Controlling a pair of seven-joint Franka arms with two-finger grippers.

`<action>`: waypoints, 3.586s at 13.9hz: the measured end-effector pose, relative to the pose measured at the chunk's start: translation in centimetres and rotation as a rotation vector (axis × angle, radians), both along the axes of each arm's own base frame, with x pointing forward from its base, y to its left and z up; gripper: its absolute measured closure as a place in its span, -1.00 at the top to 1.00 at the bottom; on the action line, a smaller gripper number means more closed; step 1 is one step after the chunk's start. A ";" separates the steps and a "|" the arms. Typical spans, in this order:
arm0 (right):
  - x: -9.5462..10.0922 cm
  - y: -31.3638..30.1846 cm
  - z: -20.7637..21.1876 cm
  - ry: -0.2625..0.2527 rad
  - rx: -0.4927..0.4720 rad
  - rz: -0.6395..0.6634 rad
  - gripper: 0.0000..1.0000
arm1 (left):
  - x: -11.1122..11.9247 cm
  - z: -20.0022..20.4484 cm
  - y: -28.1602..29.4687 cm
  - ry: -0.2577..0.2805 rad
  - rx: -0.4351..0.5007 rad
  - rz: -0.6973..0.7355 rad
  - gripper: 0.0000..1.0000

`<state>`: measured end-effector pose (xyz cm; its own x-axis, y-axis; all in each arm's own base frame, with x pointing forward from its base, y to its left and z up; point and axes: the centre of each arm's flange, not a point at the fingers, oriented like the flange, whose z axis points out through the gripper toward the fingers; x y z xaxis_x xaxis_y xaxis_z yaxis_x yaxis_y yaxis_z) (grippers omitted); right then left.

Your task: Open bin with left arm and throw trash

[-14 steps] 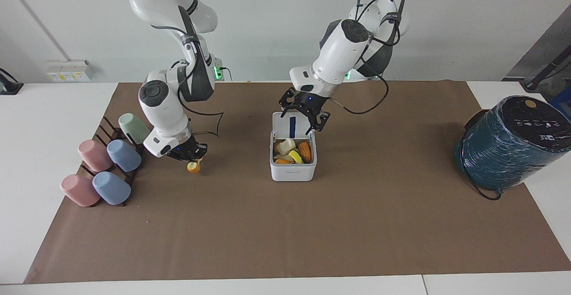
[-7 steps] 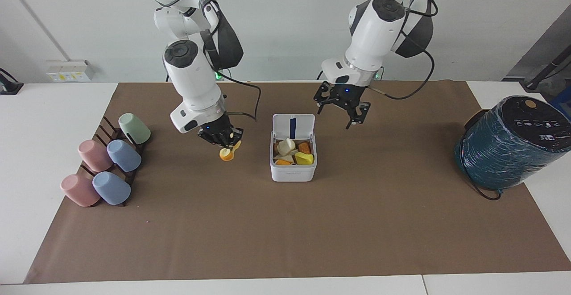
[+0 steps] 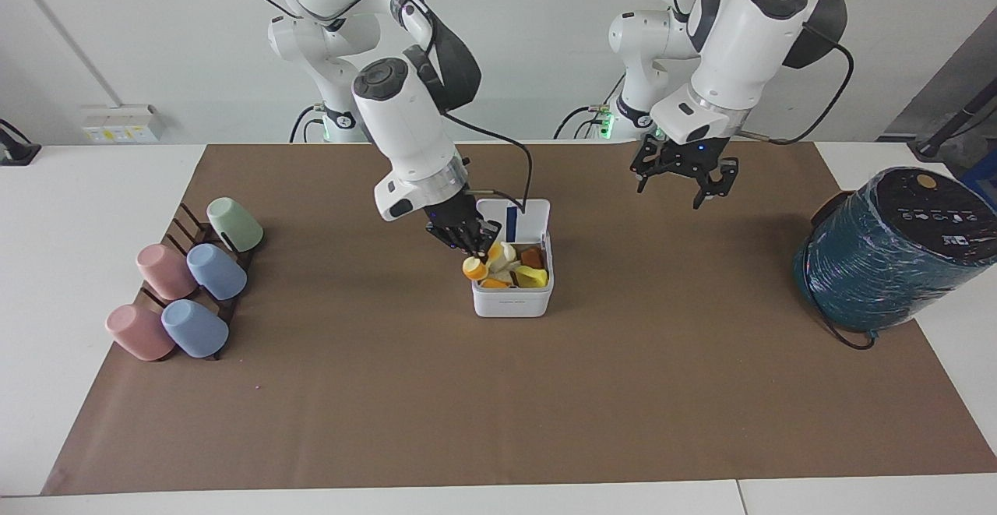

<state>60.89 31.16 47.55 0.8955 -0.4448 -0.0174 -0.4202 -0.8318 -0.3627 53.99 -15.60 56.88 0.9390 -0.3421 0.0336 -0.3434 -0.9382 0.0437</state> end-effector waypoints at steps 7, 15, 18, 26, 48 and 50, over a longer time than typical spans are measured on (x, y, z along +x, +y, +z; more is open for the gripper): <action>-0.6 3.2 -4.0 0.040 0.005 0.014 -0.85 | -1.5 3.2 6.4 0.025 0.019 0.213 1.00; -1.5 3.0 -6.8 0.089 -0.023 0.018 0.09 | -1.6 6.6 11.1 0.008 0.043 0.289 1.00; -1.5 3.0 -6.6 0.089 -0.023 0.019 0.68 | -1.6 6.7 14.0 0.018 0.045 0.322 1.00; -2.3 2.3 -2.8 0.063 -0.061 0.041 1.00 | -1.7 6.7 14.0 0.024 0.047 0.309 1.00; -1.7 3.2 -5.2 0.060 -0.145 0.095 -0.32 | -0.2 10.6 16.6 0.061 0.054 0.260 1.00; -1.3 1.8 -2.7 0.045 -0.152 0.081 0.13 | -0.4 10.5 16.0 0.069 0.055 0.233 1.00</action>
<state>59.56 32.93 44.88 0.9284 -0.3716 0.0032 -0.3625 -0.9074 -0.2127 53.63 0.41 67.40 0.9923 -0.1152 -0.0462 -0.1150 -0.9933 0.0060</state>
